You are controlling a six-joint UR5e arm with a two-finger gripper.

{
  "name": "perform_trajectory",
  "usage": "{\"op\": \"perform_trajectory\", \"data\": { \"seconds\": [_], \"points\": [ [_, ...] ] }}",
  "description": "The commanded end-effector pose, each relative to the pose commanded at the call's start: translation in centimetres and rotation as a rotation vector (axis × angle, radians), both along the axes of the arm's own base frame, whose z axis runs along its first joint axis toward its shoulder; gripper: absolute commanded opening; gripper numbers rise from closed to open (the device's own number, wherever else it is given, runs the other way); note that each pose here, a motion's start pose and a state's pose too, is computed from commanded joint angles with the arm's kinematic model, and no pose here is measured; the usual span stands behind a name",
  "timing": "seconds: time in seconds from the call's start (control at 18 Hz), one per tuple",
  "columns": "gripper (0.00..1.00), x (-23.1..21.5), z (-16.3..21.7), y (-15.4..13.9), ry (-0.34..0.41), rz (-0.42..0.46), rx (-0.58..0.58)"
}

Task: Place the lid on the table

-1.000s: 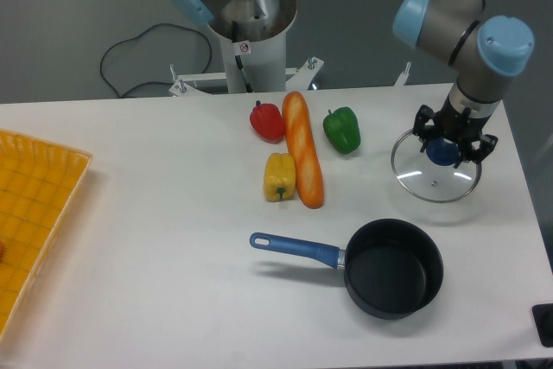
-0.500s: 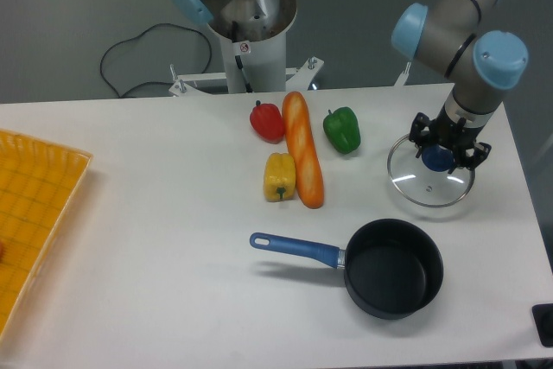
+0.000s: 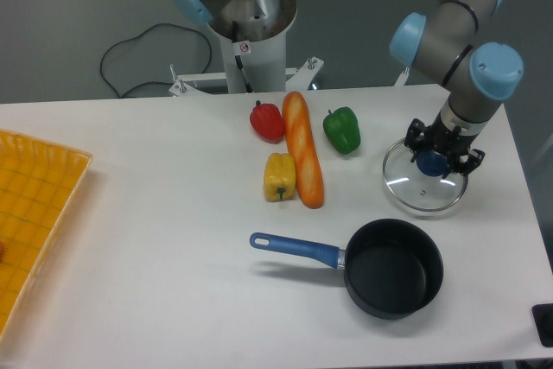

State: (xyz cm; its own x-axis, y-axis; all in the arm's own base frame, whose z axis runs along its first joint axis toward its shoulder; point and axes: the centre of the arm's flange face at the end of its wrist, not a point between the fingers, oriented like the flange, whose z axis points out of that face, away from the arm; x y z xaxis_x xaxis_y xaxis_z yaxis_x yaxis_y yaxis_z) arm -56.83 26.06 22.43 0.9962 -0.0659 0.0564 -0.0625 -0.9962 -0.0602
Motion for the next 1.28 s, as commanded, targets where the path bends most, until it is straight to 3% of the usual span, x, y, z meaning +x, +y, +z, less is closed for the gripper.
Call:
{"op": "perform_trajectory", "data": {
  "seconds": [1.28],
  "points": [
    [0.49, -0.29, -0.96, 0.34, 0.02, -0.007, -0.007]
  ]
}}
